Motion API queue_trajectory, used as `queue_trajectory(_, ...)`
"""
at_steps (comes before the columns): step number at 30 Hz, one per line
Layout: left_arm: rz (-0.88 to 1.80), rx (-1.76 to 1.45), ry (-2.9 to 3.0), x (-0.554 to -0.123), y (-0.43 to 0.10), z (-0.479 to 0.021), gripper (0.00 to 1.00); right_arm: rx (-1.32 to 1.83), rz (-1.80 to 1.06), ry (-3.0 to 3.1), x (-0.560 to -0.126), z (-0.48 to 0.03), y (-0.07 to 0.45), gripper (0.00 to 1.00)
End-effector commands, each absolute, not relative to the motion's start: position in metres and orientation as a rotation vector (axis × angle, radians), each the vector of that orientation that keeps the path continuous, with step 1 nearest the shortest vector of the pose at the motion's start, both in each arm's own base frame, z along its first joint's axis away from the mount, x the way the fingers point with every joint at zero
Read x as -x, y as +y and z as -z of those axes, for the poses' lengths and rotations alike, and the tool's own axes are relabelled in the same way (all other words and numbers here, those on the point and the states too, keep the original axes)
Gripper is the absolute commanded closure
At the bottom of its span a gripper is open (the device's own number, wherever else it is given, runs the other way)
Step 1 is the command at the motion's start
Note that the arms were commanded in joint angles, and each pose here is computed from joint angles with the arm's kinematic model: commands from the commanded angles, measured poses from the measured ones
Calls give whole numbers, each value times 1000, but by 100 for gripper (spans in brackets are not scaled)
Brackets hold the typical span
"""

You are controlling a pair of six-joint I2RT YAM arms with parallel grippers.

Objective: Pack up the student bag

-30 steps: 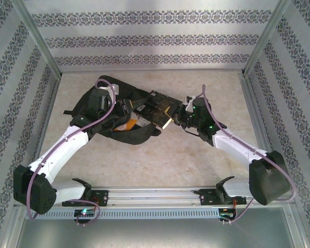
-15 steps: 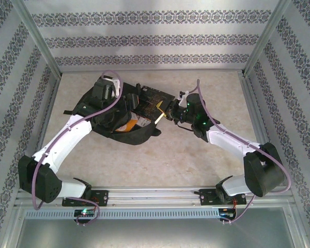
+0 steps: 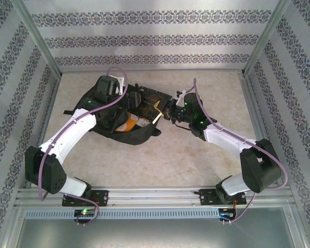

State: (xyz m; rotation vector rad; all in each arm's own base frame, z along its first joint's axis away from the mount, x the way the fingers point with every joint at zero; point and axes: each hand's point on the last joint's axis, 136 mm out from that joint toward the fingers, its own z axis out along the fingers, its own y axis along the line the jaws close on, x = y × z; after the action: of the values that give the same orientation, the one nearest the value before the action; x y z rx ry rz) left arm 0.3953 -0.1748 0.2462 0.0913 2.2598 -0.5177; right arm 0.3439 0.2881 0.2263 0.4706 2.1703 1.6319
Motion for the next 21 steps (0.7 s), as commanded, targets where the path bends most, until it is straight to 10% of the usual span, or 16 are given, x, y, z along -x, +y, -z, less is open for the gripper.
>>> queue_trajectory(1,551,-126,2150,-393,-176,-277,17,-285,-1770,2009,-340,-283,305,100)
queue_trajectory(12,544,-112,2157,-392,-170,-275,20,-270,-1786,2007,-340,-286,308,100)
queue_trajectory(21,397,-41,2287,-400,-149,-239,61,-256,-1787,2010,-337,-287,308,100)
